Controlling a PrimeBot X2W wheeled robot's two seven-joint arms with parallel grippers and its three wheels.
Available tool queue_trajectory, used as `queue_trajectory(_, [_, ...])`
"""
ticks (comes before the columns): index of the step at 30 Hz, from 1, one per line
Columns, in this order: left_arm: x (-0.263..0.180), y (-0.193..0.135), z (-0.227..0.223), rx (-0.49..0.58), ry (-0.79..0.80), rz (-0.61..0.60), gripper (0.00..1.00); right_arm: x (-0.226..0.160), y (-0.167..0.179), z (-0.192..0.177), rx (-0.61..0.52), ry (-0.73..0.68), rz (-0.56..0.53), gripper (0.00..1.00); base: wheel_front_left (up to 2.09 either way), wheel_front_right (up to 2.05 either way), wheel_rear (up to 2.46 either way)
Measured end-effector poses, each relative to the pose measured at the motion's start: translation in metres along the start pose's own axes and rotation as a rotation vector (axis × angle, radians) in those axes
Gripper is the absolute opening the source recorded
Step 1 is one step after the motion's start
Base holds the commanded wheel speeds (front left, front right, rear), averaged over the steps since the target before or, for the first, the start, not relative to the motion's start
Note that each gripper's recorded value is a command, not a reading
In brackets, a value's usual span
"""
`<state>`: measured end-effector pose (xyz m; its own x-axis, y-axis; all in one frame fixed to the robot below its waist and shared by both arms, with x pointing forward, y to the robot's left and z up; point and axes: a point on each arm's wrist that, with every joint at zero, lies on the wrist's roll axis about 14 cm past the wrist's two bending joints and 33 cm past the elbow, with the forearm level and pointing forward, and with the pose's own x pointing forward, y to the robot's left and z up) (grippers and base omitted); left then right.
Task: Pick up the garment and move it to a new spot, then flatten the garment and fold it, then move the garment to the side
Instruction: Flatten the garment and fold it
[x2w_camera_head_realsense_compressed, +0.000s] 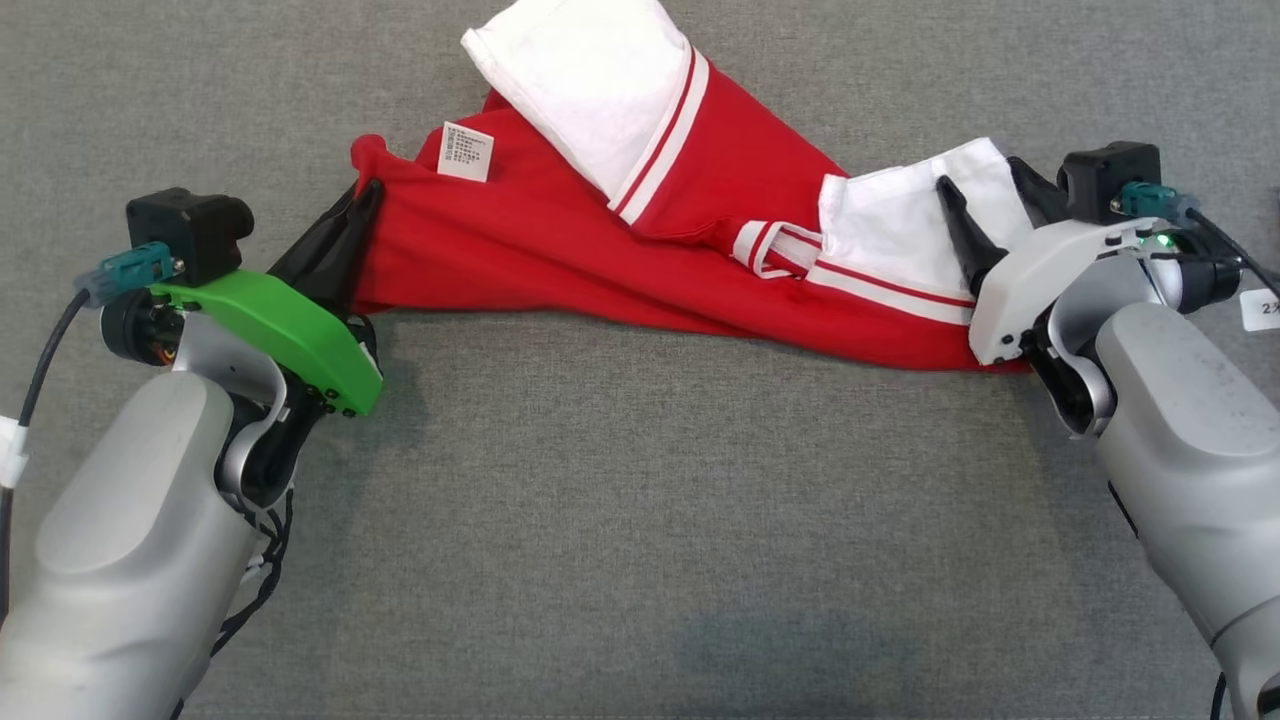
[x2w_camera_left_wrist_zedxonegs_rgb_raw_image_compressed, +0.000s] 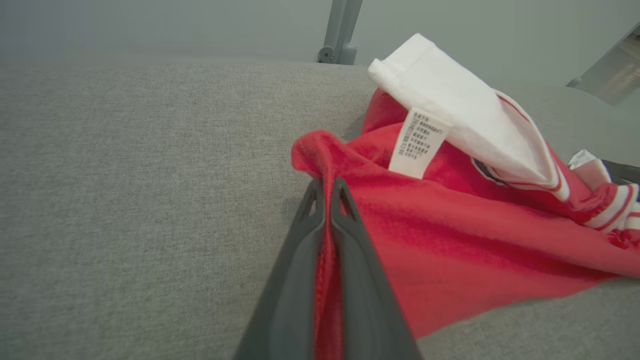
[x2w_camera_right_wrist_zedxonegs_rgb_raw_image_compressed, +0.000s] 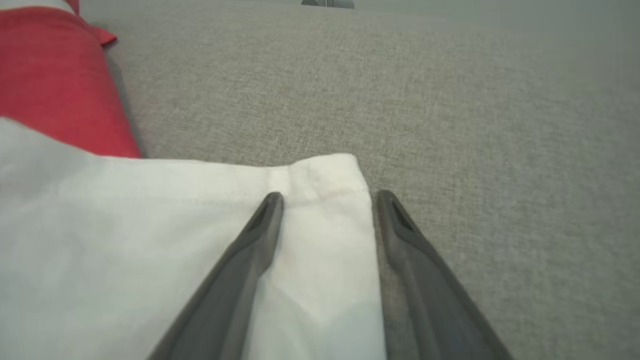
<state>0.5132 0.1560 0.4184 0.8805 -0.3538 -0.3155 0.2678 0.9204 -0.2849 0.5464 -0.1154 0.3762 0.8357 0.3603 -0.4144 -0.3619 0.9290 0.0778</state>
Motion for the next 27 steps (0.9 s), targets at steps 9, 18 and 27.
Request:
queue_trajectory(9, [-0.004, -0.001, 0.027, 0.054, -0.115, -0.014, 0.0, -0.003, -0.033, 0.056, 0.033, -0.231, -0.055, 0.0, 0.0, 0.0, 0.0])
queue_trajectory(18, [-0.015, -0.023, 0.091, 0.145, -0.297, -0.051, 0.0, -0.07, -0.049, 0.217, -0.122, -0.723, -0.103, 0.0, 0.0, 0.0, 0.0])
queue_trajectory(27, [-0.052, -0.054, 0.181, 0.25, -0.56, -0.074, 0.0, -0.191, -0.01, 0.331, -0.314, -1.137, -0.143, 0.0, 0.0, 0.0, 0.0])
